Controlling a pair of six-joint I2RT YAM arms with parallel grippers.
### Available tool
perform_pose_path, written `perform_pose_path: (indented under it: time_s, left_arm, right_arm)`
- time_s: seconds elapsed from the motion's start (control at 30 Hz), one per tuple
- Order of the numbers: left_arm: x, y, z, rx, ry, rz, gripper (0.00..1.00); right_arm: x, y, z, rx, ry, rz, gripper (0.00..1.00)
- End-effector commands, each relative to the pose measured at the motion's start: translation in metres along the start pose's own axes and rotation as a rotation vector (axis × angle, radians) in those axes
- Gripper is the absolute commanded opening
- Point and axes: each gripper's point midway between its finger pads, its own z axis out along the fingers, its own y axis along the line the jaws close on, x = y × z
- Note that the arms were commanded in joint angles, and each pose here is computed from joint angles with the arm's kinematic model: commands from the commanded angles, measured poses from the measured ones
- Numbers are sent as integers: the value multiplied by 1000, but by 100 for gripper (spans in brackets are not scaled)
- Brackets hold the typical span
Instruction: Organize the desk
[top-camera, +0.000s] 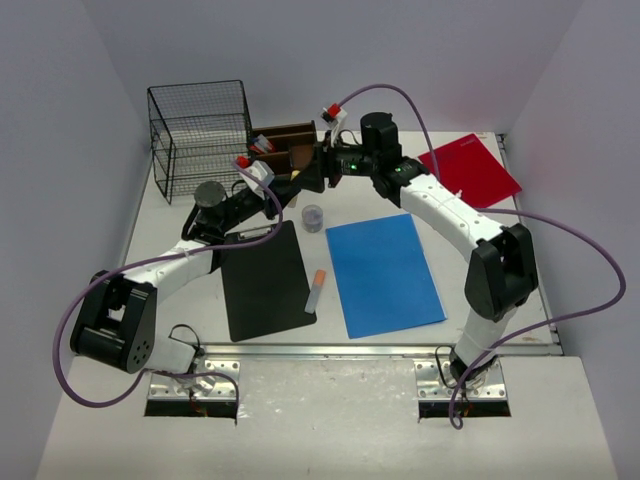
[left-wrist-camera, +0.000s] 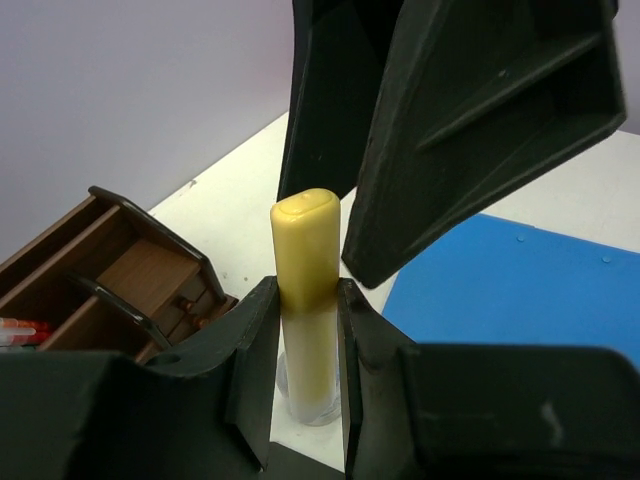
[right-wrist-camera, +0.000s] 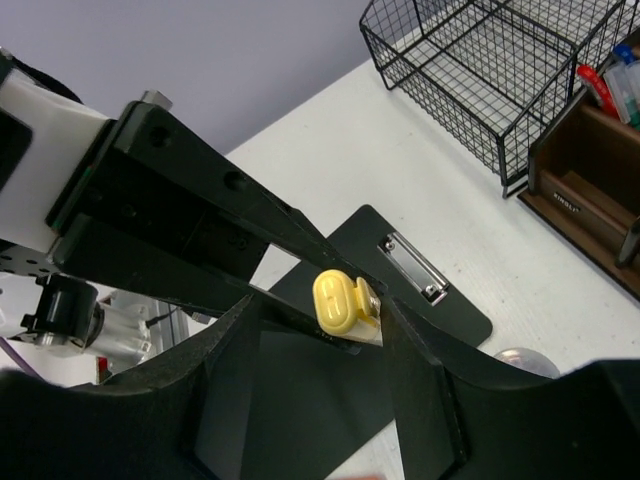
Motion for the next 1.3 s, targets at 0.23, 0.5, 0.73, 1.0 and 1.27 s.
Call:
perform_pose_path:
  time_s: [0.23,0.5,0.73,1.0,1.27]
  left_arm:
    - [-34,1,1,16,-66,45,9]
    - [-24,17,-34,-126,67,-24,100]
    - [-47,71,-116,-510,103,-126,100]
    - [-40,86,-161,-795,144,-400,100]
    - [-30,77,-166,-803,123,-442,100]
  right_arm:
    - [-15,-1,15,-3,-30,-98,9]
    - [-35,-14,14,75,-64,-172,0]
    - [-47,-67,23,317,-150,-107,0]
    - [-69,-105,58,524,-300,-18,0]
    - [-47,-146,94,662,-350,21,0]
